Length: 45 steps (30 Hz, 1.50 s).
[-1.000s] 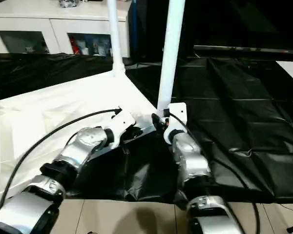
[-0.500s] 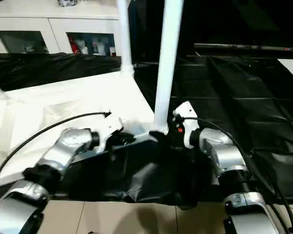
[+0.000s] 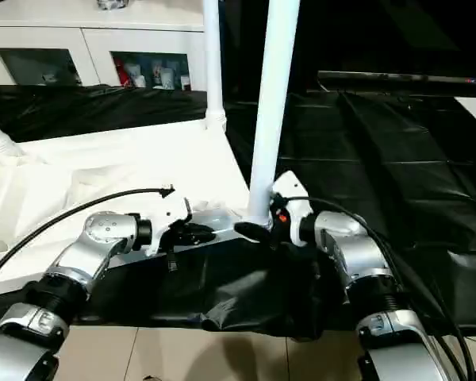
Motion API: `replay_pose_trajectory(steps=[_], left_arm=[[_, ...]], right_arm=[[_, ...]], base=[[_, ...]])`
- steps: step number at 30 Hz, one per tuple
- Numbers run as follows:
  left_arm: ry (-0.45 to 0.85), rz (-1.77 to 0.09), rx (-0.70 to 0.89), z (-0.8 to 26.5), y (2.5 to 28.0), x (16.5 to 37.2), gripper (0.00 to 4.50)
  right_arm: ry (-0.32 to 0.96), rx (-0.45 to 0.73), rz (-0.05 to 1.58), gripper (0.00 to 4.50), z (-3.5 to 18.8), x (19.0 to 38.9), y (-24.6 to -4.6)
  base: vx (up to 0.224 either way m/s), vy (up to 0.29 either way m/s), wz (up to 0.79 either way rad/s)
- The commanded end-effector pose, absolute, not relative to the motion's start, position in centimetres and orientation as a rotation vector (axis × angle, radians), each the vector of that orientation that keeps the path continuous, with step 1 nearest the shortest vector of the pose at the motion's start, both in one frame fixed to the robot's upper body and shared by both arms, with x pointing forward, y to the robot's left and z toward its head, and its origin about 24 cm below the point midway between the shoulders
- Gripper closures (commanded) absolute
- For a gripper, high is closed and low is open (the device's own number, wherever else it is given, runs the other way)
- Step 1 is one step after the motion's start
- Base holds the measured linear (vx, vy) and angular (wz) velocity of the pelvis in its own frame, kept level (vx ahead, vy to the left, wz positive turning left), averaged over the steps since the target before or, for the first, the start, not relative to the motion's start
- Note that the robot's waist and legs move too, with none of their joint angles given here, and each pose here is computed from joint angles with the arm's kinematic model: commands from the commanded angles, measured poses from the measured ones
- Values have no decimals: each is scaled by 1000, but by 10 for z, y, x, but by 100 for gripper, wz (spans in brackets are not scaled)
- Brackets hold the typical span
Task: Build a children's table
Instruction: Rotate leg to tighten
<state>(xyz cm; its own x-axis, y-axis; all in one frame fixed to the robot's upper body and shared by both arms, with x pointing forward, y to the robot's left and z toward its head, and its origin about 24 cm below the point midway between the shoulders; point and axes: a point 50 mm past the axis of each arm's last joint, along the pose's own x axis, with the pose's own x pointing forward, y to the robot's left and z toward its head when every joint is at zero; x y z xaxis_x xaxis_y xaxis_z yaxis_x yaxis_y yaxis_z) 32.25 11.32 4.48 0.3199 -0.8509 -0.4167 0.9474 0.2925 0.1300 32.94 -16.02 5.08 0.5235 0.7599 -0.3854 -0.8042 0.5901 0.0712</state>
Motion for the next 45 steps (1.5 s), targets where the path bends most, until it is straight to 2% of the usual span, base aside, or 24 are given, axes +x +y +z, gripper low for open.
replay_pose_trajectory(steps=[1,11,16,22,25,27,28,29,30,33,35,40,42,45], left_arm=[[273,-1254,349,45,111,318,450],[280,-1258,345,45,112,318,450],[292,-1262,345,45,114,317,450],[297,-1252,338,44,113,318,450],[294,-1207,333,44,109,322,450],[290,-1135,339,44,105,329,450],[290,-1135,339,44,105,329,450],[296,-1047,355,43,99,337,450],[300,-1012,360,43,96,340,450],[310,-928,353,44,86,347,450],[311,-892,325,46,75,351,450],[302,-927,340,49,63,352,450],[305,-932,344,48,63,352,450],[310,-940,349,47,65,352,450]], right_arm=[[391,-131,931,75,54,332,-161],[368,-99,942,166,55,331,-161],[364,-93,942,178,54,330,-161],[355,-56,911,180,49,328,-158],[355,-30,822,180,42,330,-156],[361,-10,682,180,34,334,-153],[361,-10,682,180,34,334,-153],[374,18,495,180,25,337,-150],[379,29,428,180,22,338,-148],[389,61,284,180,16,340,-140],[390,106,218,180,15,341,-125],[338,82,287,180,20,341,-100],[316,90,307,124,23,341,-98],[290,107,321,102,26,342,-96]], base=[[0,0,0],[0,0,0],[0,0,0],[0,0,0],[0,0,0],[0,0,0],[0,0,0],[0,0,0],[0,0,0],[0,0,0],[0,0,0],[0,0,0],[0,0,0],[0,0,0]])
